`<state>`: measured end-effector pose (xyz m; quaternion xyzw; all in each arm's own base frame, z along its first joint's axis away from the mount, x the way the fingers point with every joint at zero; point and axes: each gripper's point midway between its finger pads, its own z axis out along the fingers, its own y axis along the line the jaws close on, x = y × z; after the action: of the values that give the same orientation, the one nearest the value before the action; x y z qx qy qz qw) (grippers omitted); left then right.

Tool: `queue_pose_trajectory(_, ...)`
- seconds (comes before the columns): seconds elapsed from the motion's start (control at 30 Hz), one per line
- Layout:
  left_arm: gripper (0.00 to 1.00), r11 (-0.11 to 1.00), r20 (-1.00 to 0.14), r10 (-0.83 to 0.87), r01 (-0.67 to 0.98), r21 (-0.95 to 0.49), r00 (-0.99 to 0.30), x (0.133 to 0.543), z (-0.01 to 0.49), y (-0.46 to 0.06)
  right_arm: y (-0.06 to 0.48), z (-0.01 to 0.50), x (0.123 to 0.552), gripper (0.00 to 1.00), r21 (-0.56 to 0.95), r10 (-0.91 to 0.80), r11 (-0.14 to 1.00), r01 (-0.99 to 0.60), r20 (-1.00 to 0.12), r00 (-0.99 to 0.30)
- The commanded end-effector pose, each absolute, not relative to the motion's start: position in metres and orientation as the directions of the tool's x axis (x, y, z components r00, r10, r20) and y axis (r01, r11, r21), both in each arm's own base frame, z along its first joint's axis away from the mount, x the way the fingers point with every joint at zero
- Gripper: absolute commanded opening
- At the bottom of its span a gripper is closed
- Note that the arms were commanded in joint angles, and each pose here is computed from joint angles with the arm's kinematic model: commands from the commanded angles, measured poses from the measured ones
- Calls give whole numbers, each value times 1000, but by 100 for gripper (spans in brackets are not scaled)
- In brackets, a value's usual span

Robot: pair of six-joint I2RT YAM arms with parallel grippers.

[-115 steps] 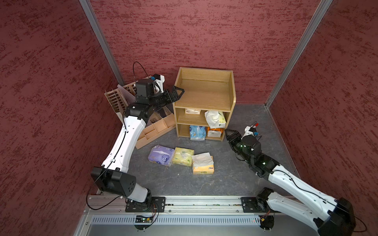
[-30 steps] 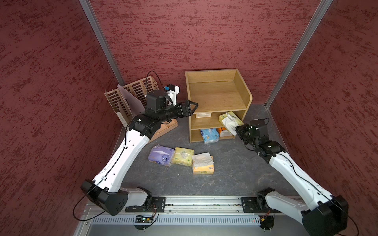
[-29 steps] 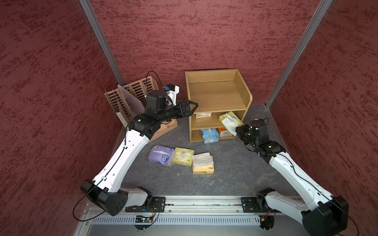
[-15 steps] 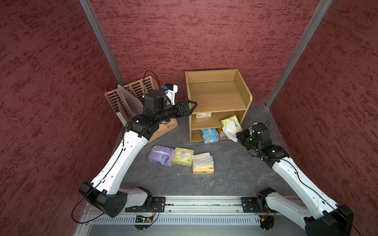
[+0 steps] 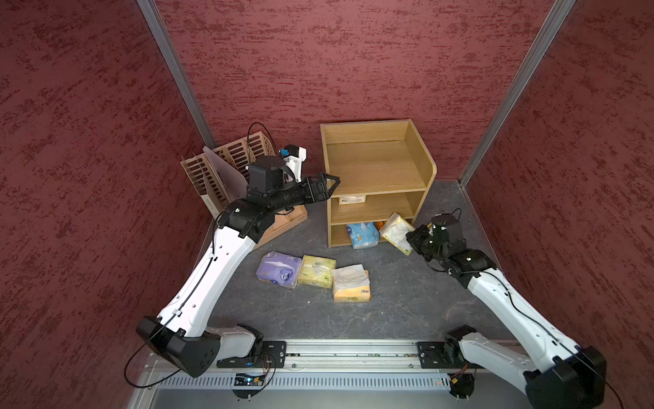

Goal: Remove the tissue boxes from the shelf
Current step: Place the box of tissues at the center of the board.

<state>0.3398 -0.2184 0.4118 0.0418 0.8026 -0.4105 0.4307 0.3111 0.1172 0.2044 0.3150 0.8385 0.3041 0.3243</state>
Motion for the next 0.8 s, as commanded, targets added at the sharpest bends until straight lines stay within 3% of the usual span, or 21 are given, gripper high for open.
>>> queue_pose_trajectory(0.0,100,647,-742,-297,445,-619,-601,339,421,-216,114,201,313,0,700,720,632,334,-369,-588)
queue_pose_trajectory(0.77,100,673,-733,-310,405,-619,-605,345,415,-194,152,124,373,0,682,697,617,392,-244,-674)
